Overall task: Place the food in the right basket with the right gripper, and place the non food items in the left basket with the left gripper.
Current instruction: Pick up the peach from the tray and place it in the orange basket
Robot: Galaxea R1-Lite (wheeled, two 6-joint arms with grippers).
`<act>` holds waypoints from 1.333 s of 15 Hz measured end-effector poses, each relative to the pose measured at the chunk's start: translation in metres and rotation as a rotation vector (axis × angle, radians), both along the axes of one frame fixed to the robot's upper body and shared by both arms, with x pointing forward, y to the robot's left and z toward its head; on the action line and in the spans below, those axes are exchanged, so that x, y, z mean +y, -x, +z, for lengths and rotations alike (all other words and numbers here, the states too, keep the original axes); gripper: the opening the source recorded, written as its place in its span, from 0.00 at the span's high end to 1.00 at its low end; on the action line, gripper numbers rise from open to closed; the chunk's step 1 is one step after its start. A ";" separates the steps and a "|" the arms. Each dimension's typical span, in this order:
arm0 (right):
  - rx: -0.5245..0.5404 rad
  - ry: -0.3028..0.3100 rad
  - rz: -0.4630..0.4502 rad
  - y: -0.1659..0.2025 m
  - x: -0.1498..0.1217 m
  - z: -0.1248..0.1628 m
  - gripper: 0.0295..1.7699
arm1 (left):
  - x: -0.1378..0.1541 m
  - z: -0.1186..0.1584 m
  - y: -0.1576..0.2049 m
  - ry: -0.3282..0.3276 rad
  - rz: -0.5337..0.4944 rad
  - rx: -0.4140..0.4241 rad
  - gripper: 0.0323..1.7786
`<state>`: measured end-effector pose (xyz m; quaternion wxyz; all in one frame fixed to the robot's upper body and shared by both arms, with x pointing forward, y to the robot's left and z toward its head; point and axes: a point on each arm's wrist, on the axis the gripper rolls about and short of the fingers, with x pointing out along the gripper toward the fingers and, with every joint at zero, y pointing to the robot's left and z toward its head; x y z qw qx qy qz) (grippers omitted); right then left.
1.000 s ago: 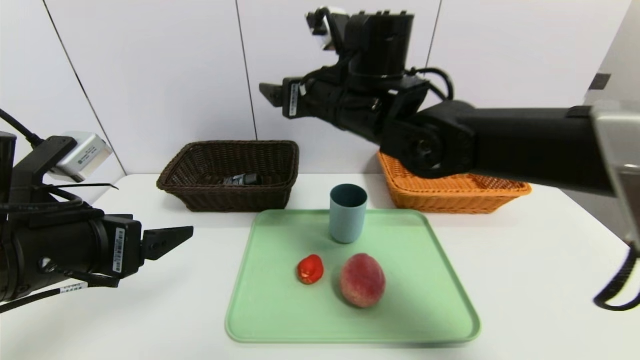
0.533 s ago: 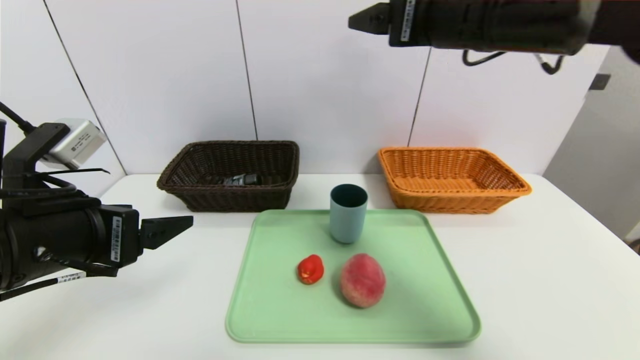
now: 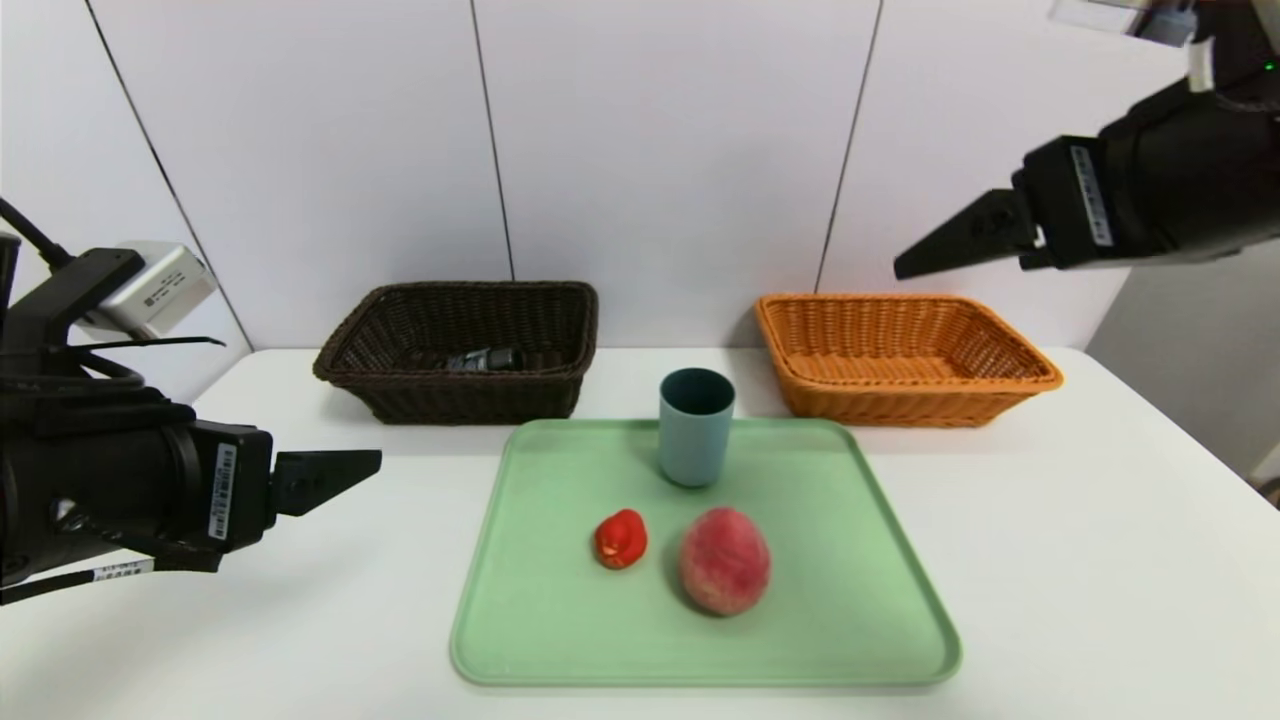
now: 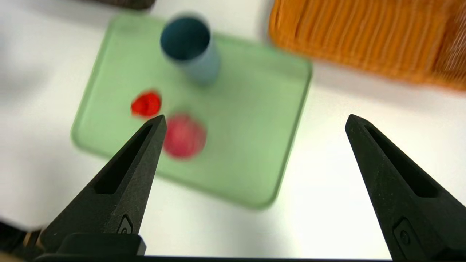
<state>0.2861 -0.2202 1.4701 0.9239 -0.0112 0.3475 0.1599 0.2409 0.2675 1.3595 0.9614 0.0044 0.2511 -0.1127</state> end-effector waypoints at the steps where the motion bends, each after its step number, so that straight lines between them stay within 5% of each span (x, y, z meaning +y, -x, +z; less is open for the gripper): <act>1: 0.048 0.012 0.012 0.007 -0.002 -0.004 0.04 | 0.000 0.000 0.000 -0.004 0.008 -0.005 0.05; 7: 0.196 -0.001 0.067 0.018 0.016 -0.030 0.04 | 0.001 -0.003 0.008 0.002 -0.018 -0.004 0.05; 11: 0.281 -0.081 -0.037 0.009 0.054 -0.051 0.04 | 0.005 -0.007 0.011 0.051 0.036 0.044 0.05; 20: 0.449 0.047 -0.126 -0.023 0.116 -0.121 0.04 | 0.006 -0.008 0.016 0.084 0.028 0.029 0.05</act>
